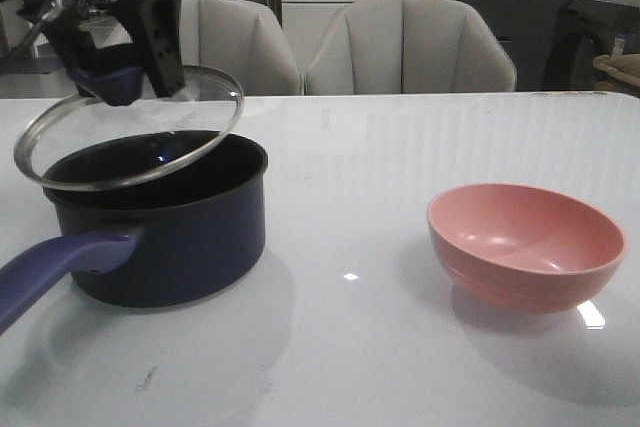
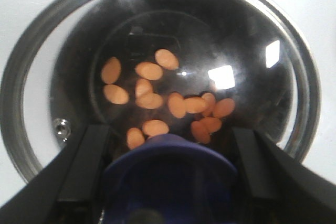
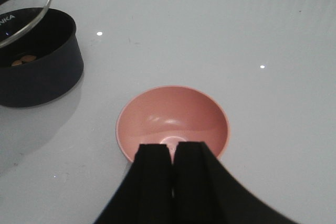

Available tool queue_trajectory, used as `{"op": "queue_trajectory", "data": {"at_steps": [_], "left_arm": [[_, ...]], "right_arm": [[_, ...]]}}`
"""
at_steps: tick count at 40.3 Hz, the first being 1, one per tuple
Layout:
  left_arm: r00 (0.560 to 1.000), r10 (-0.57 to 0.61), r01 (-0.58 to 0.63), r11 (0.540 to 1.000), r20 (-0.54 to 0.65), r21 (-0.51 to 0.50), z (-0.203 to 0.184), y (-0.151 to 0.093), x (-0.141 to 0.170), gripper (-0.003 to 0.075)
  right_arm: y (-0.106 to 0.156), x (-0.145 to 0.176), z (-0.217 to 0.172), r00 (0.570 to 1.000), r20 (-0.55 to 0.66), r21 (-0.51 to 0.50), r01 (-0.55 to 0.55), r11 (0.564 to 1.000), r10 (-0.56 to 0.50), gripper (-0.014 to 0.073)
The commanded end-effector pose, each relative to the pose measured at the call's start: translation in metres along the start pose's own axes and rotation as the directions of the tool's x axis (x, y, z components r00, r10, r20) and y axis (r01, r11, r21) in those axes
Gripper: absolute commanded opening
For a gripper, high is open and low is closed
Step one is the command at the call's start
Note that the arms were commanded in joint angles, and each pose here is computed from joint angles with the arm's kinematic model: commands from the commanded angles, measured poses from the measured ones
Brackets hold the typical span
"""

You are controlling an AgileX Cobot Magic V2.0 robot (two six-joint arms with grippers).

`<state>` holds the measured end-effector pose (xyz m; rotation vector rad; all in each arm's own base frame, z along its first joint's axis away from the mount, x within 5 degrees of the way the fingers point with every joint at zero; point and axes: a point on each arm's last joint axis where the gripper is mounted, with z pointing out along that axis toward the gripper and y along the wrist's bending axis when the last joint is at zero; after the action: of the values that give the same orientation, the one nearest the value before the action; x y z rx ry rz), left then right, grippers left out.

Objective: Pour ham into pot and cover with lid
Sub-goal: 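Bring the held glass lid back over the saucepan with the left gripper, then lower the glass lid onto the saucepan rim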

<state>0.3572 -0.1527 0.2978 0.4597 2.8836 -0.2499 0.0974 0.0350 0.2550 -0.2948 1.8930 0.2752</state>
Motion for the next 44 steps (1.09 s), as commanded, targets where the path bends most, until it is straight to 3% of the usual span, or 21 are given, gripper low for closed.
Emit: {"op": "queue_trajectory", "data": {"at_steps": [1, 11, 20, 44], "left_arm": [[0.999, 0.029, -0.03, 0.999, 0.024, 0.027, -0.021, -0.015, 0.003, 0.0205], [0.999, 0.034, -0.034, 0.999, -0.008, 0.024, -0.007, -0.018, 0.0, 0.0205], [1.0, 0.024, -0.024, 0.998, -0.003, -0.054, -0.007, -0.011, 0.0, 0.021], [0.998, 0.012, -0.01, 1.0, 0.058, -0.024, -0.024, -0.012, -0.009, 0.0211]], "right_arm": [[-0.001, -0.016, -0.002, 0.995, 0.1, 0.017, 0.001, 1.0, -0.003, 0.0149], [-0.001, -0.016, -0.002, 0.995, 0.1, 0.017, 0.001, 1.0, -0.003, 0.0149], [-0.001, -0.016, -0.002, 0.995, 0.1, 0.017, 0.001, 1.0, -0.003, 0.0149], [-0.001, -0.016, -0.002, 0.995, 0.1, 0.017, 0.001, 1.0, -0.003, 0.0149]]}}
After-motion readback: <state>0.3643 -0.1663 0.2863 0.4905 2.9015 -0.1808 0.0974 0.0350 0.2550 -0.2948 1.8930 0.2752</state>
